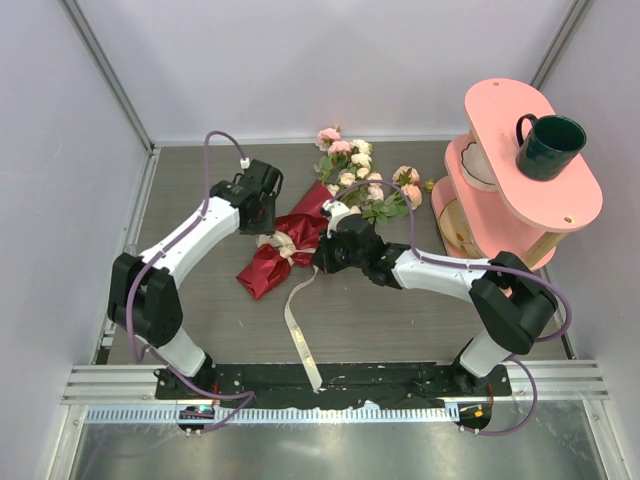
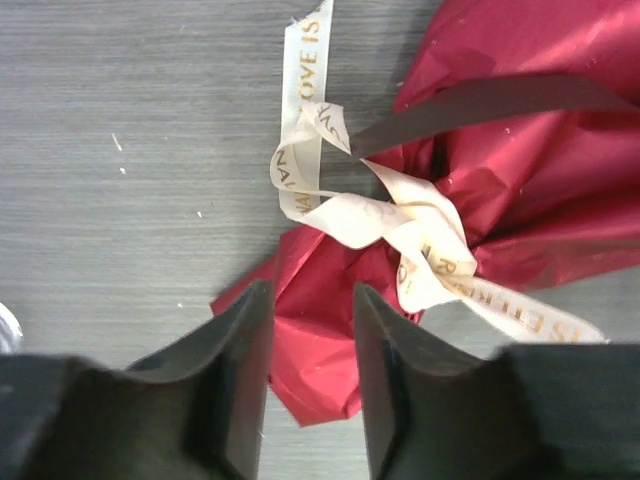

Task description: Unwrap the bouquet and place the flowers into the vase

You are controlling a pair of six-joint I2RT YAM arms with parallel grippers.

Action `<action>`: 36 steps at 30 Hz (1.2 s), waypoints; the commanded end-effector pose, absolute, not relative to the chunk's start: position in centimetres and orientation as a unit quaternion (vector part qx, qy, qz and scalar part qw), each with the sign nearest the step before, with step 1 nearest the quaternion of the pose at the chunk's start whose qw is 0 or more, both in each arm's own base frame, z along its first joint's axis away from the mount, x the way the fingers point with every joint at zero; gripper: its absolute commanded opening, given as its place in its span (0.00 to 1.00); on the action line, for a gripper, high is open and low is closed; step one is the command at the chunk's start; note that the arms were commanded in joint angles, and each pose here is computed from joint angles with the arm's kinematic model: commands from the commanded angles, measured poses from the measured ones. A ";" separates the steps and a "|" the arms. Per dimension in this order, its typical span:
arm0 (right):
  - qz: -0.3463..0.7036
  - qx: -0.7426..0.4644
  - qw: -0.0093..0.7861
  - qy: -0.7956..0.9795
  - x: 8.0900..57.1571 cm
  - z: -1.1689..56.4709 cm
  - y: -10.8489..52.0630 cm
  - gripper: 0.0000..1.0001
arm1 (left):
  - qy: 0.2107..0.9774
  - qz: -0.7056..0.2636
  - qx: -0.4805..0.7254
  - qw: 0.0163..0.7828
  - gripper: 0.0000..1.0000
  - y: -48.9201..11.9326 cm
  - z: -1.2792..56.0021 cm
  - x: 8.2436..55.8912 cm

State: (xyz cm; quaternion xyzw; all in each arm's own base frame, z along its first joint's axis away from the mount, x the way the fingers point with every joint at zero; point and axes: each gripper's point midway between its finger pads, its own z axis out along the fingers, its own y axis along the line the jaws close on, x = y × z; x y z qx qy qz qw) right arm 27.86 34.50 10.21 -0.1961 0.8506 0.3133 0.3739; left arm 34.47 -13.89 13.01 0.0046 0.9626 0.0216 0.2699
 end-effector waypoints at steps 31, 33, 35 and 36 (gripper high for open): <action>0.334 -0.187 0.403 0.831 28.4 12.7 35.2 0.01 | 0.922 0.029 -0.042 0.383 0.00 -11.6 21.7 34.8; 0.335 -0.187 0.404 0.831 28.4 12.8 35.2 0.01 | 0.912 0.012 -0.056 0.407 0.00 -11.3 23.8 34.1; 0.335 -0.186 0.405 0.830 28.5 13.1 35.4 0.01 | 0.897 -0.023 -0.062 0.438 0.00 -11.3 26.7 32.9; 0.336 -0.187 0.406 0.829 28.5 13.2 35.4 0.01 | 0.890 -0.035 -0.064 0.450 0.00 -11.3 27.7 32.6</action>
